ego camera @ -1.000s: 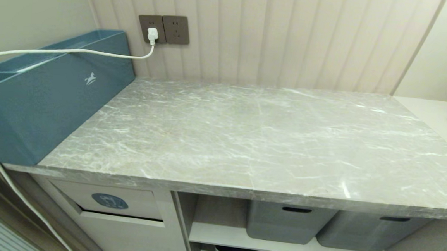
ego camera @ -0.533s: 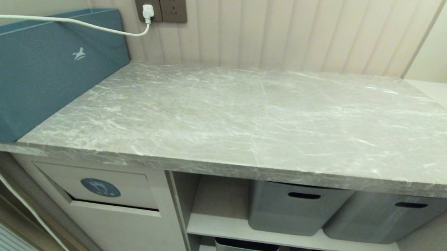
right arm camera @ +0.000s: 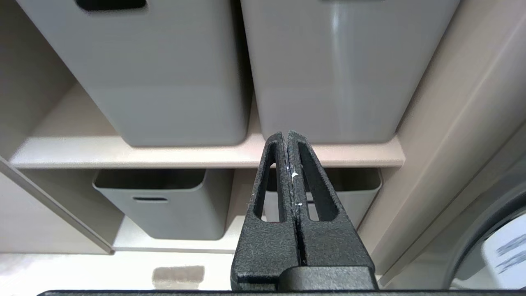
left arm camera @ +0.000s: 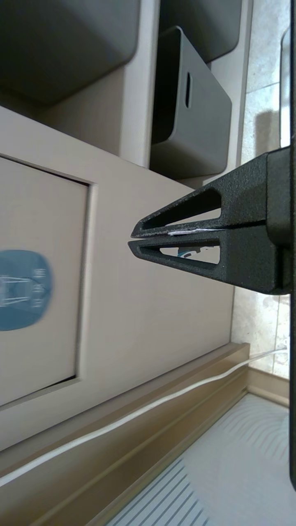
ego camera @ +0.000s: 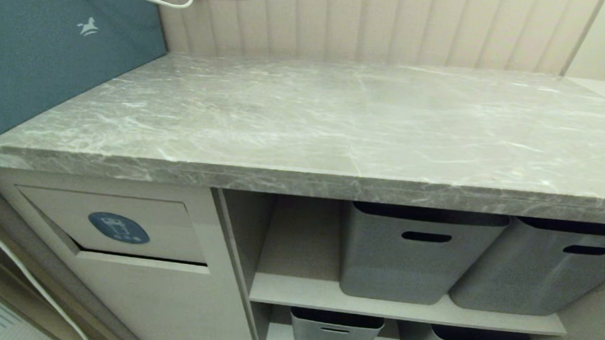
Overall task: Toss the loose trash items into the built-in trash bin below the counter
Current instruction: Put the garbage in the trash can
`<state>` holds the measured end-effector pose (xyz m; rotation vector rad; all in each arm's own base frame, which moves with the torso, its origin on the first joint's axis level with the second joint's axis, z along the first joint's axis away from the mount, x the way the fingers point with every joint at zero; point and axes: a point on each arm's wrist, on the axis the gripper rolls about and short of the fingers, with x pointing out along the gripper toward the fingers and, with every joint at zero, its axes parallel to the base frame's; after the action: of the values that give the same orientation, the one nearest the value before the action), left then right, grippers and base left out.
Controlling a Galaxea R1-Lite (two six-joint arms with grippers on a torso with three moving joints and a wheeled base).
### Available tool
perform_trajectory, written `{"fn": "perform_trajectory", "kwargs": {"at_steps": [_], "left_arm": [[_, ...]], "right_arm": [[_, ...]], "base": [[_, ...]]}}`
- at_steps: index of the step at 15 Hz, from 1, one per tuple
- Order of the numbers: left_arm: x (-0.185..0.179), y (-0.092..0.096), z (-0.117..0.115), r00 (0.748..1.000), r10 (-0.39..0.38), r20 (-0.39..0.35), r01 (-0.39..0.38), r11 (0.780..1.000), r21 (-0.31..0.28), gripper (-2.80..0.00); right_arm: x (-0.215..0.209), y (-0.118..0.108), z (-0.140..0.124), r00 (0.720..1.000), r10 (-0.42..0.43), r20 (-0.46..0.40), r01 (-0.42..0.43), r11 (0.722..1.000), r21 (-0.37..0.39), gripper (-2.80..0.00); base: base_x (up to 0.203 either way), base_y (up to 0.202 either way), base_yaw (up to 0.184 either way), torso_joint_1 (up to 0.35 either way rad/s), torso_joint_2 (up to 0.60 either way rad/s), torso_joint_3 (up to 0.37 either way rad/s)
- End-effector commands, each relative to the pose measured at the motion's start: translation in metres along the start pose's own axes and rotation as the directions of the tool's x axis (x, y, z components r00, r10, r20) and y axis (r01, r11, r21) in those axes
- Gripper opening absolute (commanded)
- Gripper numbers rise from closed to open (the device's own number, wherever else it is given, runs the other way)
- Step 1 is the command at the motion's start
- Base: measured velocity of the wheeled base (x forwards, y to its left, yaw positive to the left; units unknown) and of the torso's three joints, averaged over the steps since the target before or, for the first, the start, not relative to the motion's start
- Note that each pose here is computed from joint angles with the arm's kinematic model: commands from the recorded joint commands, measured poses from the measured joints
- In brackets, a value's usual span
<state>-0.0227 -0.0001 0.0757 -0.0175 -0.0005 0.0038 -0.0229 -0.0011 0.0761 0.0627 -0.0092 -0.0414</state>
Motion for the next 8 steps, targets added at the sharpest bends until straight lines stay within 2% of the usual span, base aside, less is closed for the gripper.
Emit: {"fn": "perform_trajectory", "kwargs": {"at_steps": [1, 6, 8], "left_arm": [[0.0004, 0.0, -0.0008, 1.0, 0.001, -0.005, -0.001, 1.0, -0.001, -2.8], [0.0004, 0.0, -0.0004, 1.0, 0.002, 0.0, -0.002, 1.0, -0.005, -2.8], [0.0004, 0.0, -0.0002, 1.0, 0.002, 0.001, -0.002, 1.0, -0.005, -2.8]], "right_arm": [[0.0003, 0.0, -0.0004, 1.0, 0.0, -0.004, 0.0, 1.0, 0.0, -2.8], [0.0002, 0.0, -0.0003, 1.0, 0.0, -0.002, 0.0, 1.0, 0.0, -2.8], [0.0002, 0.0, -0.0004, 1.0, 0.0, -0.003, 0.0, 1.0, 0.0, -2.8]], "base": [[0.0, 0.0, 0.0, -0.168, 0.46, 0.307], [0.0, 0.0, 0.0, -0.132, 0.45, 0.313], [0.0, 0.0, 0.0, -0.057, 0.22, 0.165]]}}
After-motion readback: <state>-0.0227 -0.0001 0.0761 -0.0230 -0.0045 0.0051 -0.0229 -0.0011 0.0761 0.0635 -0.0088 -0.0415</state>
